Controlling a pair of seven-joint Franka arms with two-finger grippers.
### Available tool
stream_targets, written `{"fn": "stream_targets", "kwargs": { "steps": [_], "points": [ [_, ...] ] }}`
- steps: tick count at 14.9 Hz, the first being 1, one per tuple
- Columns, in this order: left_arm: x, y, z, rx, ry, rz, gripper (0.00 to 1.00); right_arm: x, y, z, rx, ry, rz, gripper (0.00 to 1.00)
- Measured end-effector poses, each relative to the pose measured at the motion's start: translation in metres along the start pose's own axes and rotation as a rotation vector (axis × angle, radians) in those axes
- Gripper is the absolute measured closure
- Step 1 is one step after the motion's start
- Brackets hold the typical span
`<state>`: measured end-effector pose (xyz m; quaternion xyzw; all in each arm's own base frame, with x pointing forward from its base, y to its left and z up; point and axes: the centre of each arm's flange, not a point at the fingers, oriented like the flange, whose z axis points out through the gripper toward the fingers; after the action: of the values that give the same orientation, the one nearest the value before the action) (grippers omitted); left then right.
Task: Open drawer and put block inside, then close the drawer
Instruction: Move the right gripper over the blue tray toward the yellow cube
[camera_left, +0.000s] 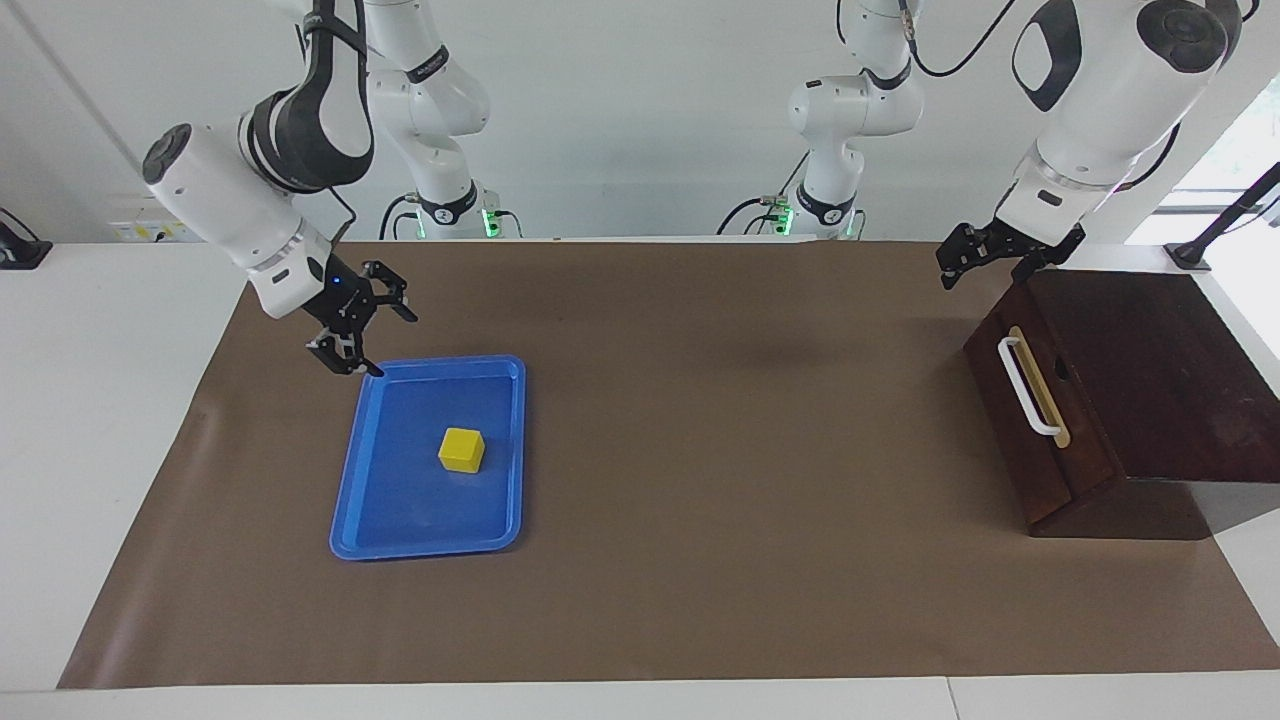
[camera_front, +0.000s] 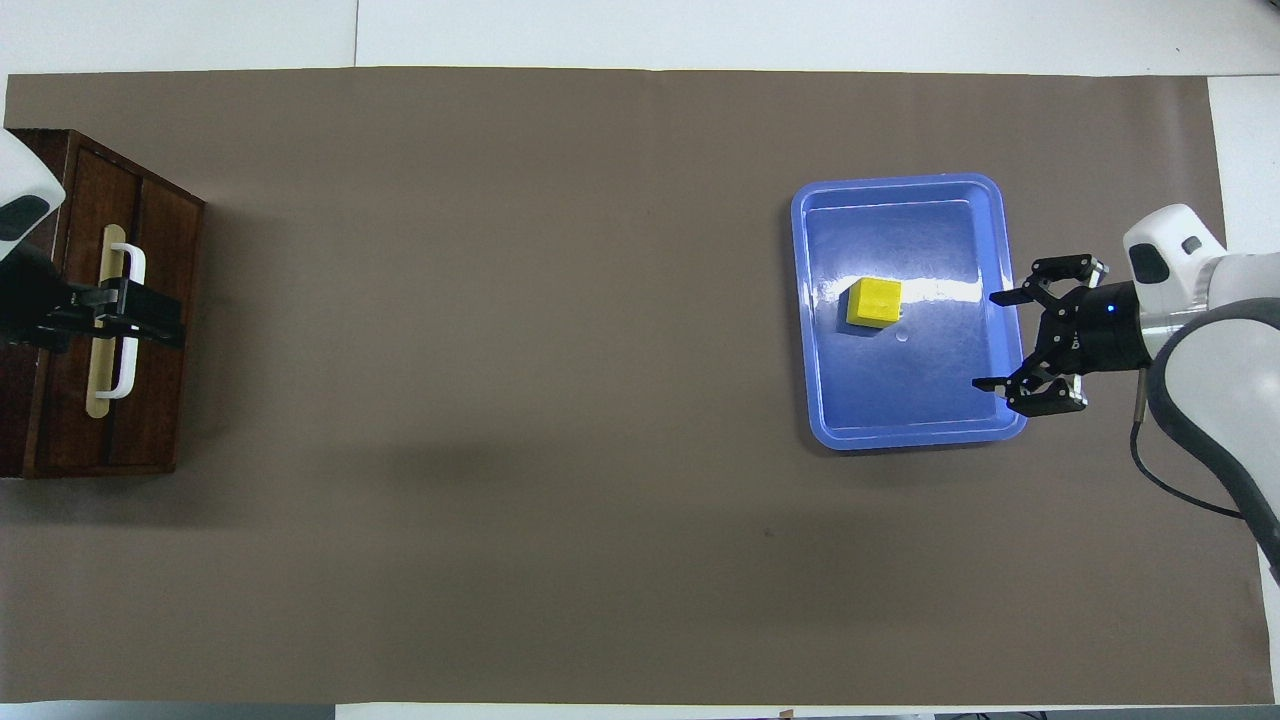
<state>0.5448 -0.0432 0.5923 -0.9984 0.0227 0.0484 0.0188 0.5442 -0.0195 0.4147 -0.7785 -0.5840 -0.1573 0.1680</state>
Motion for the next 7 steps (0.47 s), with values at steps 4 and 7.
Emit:
{"fn": "stream_targets", "kwargs": {
  "steps": [4, 7],
  "points": [
    [0.0, 0.0, 0.0, 0.0, 0.0, 0.0, 0.0, -0.018, 0.017, 0.039, 0.0, 0.047, -0.136, 0.0],
    [0.0, 0.0, 0.0, 0.0, 0.0, 0.0, 0.0, -0.032, 0.03, 0.068, 0.013, 0.149, -0.157, 0.0]
  ]
}}
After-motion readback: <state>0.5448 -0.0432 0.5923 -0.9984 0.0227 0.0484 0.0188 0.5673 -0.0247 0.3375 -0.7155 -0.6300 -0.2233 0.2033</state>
